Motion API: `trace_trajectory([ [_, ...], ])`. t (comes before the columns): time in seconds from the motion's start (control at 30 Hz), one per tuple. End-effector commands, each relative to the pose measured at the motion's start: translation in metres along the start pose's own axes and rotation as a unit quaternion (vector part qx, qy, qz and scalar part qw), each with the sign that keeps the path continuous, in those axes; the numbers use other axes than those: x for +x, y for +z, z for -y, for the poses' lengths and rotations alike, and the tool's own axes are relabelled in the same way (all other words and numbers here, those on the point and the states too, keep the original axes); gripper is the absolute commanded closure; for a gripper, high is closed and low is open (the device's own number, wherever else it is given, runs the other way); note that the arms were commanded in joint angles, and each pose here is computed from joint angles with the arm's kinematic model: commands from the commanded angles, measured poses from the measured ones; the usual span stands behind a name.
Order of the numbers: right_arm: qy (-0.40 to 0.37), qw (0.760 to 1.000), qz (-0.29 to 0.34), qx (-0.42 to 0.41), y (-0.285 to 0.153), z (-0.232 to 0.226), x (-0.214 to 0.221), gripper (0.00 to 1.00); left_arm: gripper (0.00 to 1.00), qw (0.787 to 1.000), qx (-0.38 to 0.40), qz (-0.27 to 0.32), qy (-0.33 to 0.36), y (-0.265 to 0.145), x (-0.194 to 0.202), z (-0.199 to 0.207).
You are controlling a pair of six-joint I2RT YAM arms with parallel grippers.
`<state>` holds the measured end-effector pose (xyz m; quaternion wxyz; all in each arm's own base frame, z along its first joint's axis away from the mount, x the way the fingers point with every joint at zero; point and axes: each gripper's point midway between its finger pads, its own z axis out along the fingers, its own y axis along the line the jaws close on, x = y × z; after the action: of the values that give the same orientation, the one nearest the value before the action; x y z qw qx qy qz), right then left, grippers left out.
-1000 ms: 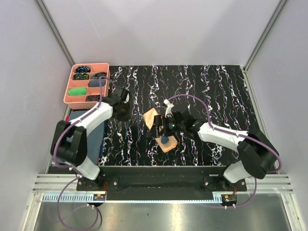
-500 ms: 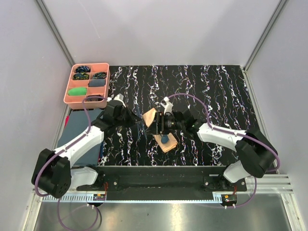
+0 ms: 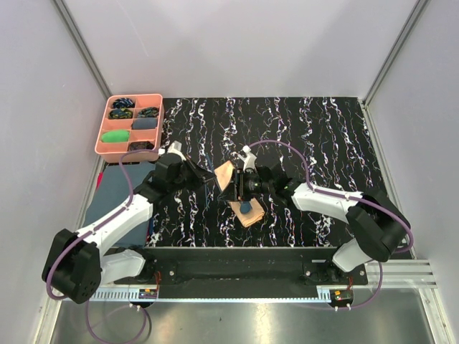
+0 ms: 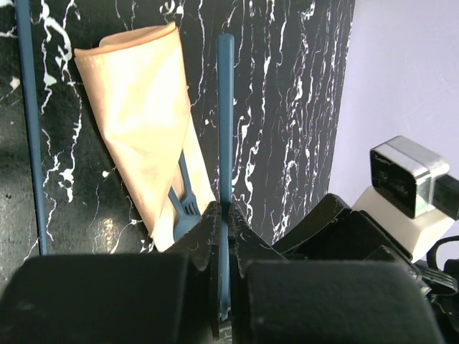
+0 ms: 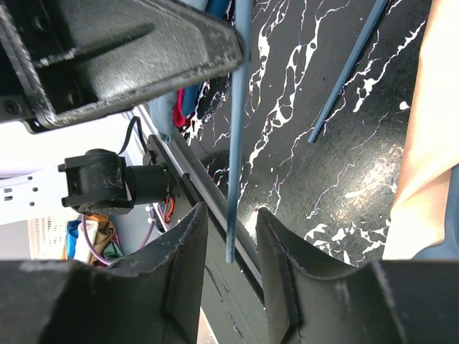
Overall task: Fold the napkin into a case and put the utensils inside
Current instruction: Pass from the left arm to the right
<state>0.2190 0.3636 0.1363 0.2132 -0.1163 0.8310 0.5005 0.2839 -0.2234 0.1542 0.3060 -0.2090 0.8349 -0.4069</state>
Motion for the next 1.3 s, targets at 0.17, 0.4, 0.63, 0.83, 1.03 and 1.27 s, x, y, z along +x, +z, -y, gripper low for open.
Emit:
trace_trajectory([
  [0.17, -0.023, 0.999, 0.017, -0.015, -0.003, -0.012, -0.014, 0.67, 1.0, 0.999, 0.033, 0.001, 0.004, -0.005, 0.0, 0.016],
  [0.4, -0.015, 1.0, 0.005, -0.015, -0.002, -0.01, -0.009, 0.99, 1.0, 0.999, 0.038, -0.004, 0.011, -0.005, 0.003, 0.018],
  [0.63, 0.011, 0.99, -0.027, 0.135, -0.038, 0.039, 0.008, 1.0, 0.32, 0.997, -0.009, -0.009, 0.071, 0.001, -0.003, 0.008],
  [0.83, 0.002, 0.968, -0.096, 0.232, -0.085, 0.073, 0.049, 1.0, 0.69, 0.992, -0.045, -0.011, 0.116, 0.021, -0.016, 0.006],
  [1.03, -0.007, 0.957, -0.15, 0.25, -0.093, 0.081, 0.065, 1.0, 0.89, 0.986, -0.067, -0.065, 0.139, 0.068, -0.01, -0.004],
  [1.27, -0.022, 0.95, -0.17, 0.26, -0.093, 0.089, 0.067, 1.0, 0.93, 0.978, -0.097, -0.088, 0.159, 0.098, -0.008, -0.02],
])
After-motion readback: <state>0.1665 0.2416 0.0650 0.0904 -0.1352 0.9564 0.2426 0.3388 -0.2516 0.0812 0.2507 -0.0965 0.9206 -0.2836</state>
